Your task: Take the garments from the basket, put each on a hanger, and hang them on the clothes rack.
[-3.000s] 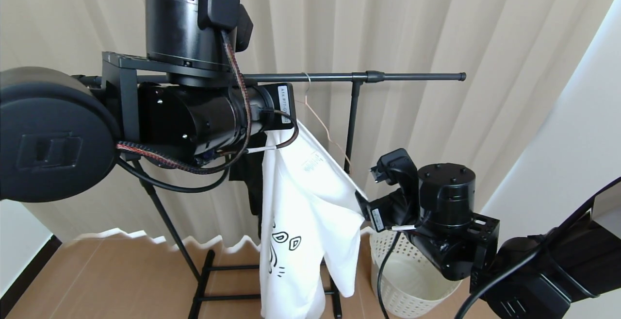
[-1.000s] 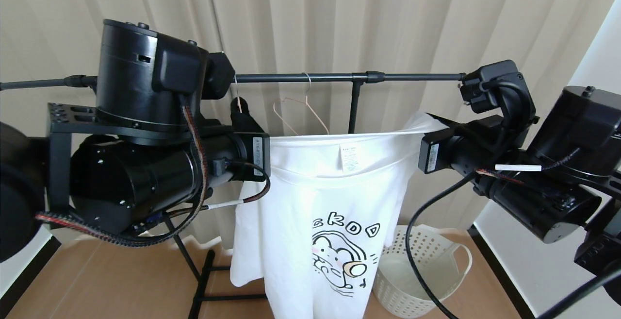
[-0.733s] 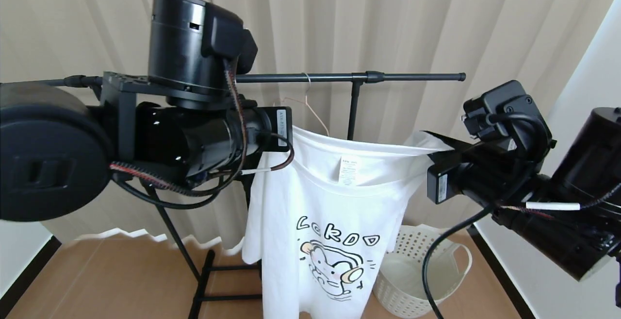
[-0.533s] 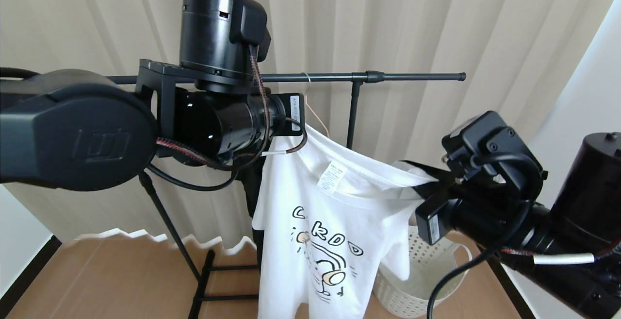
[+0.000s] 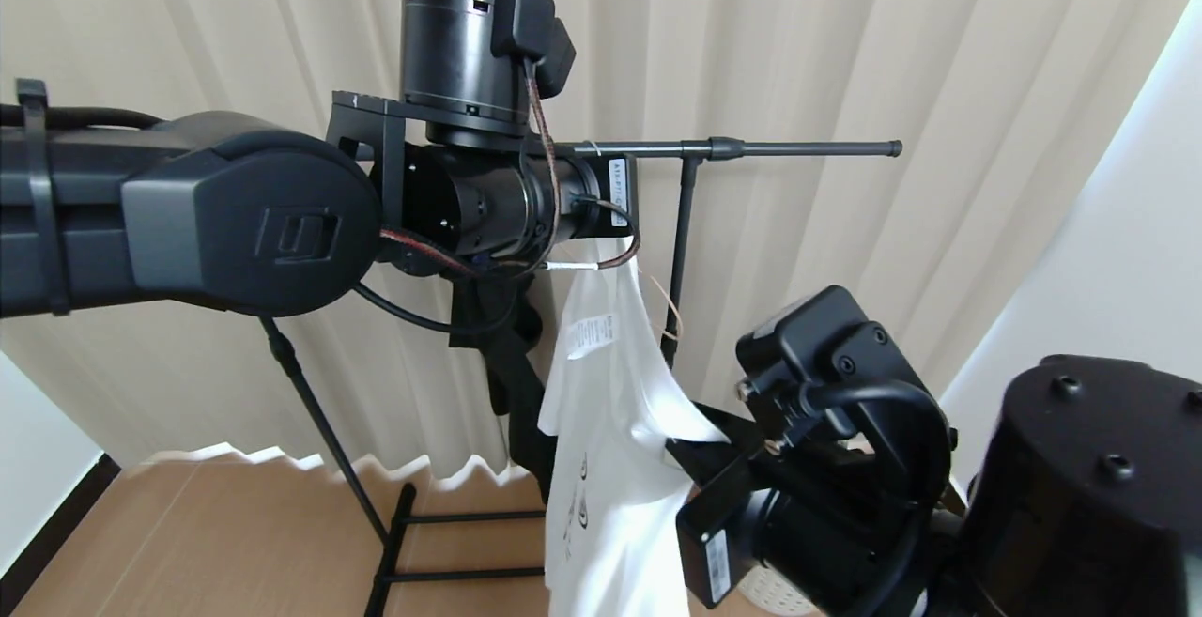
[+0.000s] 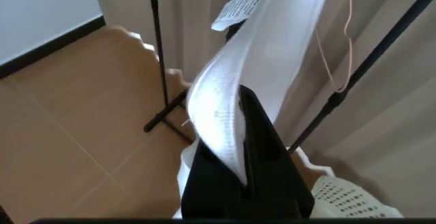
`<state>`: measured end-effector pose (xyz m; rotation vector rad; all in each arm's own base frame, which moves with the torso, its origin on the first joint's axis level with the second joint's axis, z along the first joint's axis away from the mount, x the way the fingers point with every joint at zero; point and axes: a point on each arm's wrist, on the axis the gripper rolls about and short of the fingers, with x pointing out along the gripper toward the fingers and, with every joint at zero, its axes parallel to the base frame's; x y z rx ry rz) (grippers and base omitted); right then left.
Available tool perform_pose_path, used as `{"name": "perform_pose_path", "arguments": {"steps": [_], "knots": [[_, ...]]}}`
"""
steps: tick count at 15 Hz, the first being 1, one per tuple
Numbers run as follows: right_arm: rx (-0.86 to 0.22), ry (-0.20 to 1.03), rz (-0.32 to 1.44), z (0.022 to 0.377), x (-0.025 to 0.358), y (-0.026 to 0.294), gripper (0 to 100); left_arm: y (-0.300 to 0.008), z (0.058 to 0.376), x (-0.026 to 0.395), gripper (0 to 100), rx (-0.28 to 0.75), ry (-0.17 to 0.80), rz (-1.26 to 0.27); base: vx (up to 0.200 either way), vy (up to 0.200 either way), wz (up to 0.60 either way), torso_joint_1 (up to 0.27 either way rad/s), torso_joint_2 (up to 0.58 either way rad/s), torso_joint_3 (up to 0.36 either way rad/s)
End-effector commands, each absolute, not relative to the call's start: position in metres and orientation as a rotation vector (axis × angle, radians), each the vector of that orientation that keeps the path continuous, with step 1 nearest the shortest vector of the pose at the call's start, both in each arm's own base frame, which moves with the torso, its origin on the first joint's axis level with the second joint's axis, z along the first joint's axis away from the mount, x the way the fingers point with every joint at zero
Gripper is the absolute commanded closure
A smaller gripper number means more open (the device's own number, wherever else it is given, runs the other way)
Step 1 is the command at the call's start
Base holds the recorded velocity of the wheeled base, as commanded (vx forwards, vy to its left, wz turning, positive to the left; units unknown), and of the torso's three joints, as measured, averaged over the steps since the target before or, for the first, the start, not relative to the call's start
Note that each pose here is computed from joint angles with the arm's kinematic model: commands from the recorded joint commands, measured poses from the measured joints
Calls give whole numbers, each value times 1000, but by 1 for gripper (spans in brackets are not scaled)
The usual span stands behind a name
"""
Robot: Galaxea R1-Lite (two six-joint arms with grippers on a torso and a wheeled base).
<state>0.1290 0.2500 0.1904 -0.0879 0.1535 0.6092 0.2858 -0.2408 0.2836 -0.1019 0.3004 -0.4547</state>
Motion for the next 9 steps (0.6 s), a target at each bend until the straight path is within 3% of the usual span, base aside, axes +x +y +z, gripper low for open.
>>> {"name": "perform_pose_path", "arguments": {"steps": [1,5,7,9], "knots": [[-68,173,586,183,133,273,100,-241,281,289,100,-103,306,-461,0,0,0,0,0,0],[-46,153,569,195,132,262,100,-234,282,293,100,-107,308,-431,0,0,0,0,0,0],[-121,133,534,196,139,246,100,-229,283,291,100,-105,311,-415,0,0,0,0,0,0],[-275,136,433,185,160,219,100,-219,288,284,100,-92,334,-373,0,0,0,0,0,0]]}}
